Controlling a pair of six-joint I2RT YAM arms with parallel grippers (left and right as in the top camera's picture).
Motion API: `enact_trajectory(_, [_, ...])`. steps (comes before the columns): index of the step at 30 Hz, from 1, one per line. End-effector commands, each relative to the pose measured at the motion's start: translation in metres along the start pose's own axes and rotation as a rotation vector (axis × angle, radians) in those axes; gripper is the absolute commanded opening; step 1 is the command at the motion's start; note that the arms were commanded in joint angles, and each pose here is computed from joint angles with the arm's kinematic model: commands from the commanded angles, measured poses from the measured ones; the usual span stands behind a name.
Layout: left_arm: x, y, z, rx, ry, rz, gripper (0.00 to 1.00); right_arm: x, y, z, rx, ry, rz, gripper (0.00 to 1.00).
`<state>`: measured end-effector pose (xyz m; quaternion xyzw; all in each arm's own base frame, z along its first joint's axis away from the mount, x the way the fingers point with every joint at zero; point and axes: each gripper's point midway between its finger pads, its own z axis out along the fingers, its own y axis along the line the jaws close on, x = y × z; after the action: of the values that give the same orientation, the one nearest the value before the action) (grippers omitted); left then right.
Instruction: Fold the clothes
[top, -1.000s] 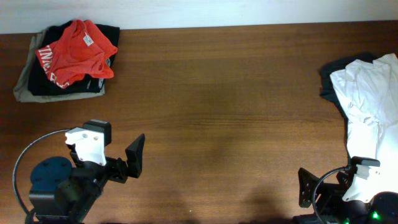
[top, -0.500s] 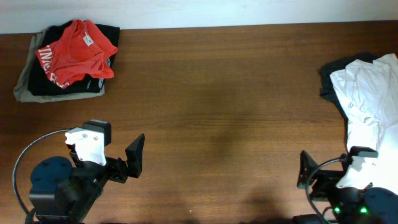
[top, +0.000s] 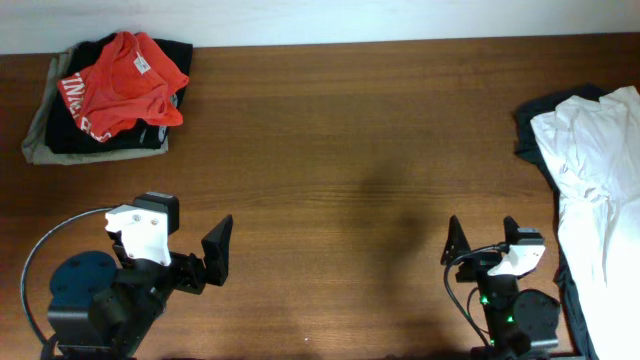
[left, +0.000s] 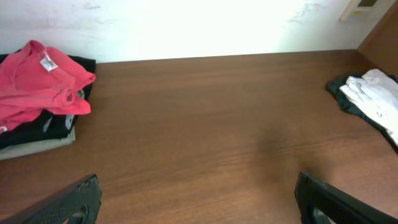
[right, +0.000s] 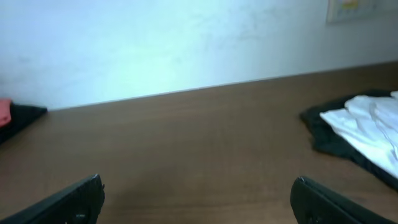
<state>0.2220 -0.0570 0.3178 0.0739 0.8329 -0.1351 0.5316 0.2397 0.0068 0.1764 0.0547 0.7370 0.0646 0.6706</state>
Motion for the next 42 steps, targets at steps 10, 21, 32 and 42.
enact_trajectory(10, [0.000, 0.001, 0.000, -0.006, -0.004, -0.004, 0.99, 0.004, -0.011, 0.007, 0.036, -0.080, -0.008, 0.99])
enact_trajectory(21, [0.000, 0.001, 0.000, -0.006, -0.004, -0.004, 0.99, 0.015, -0.030, 0.007, 0.109, -0.034, -0.002, 0.99])
enact_trajectory(32, [0.000, 0.001, 0.000, -0.006, -0.004, -0.004, 0.99, 0.015, -0.032, 0.007, 0.117, -0.035, -0.001, 0.99])
enact_trajectory(42, [0.030, 0.003, -0.002, -0.021, 0.119, -0.026, 0.99, 0.015, -0.032, 0.007, 0.117, -0.035, -0.001, 0.99])
